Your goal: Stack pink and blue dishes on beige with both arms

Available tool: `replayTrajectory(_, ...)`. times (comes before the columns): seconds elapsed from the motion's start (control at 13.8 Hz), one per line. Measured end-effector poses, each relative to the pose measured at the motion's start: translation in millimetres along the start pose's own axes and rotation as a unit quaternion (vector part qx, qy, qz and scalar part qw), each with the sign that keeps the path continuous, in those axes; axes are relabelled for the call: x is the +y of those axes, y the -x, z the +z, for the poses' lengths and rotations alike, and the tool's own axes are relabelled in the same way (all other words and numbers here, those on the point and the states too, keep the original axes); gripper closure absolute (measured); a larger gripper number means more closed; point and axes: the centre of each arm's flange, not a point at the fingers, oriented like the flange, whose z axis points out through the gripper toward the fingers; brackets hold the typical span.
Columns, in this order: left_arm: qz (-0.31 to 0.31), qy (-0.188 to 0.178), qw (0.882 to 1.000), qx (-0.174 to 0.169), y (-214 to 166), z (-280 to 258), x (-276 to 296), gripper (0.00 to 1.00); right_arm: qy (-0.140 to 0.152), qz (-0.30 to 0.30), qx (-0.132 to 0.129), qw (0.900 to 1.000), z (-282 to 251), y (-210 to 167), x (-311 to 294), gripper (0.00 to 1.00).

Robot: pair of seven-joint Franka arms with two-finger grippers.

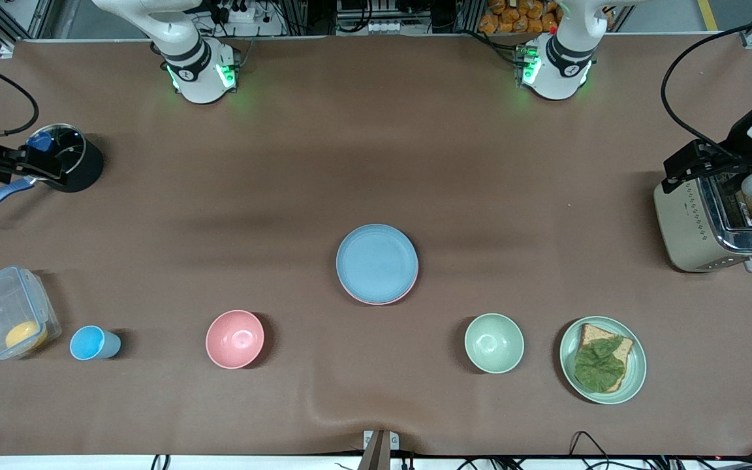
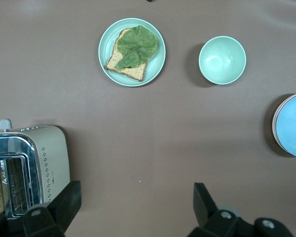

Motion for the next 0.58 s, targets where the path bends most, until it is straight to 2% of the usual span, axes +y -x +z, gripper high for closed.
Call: replayTrajectory(0.58, 0.004, 0.0, 1.0, -0.01, -4, 11, -6, 0.0, 0.0, -0.004, 0.001, 1.0, -1, 0, -5, 0.0)
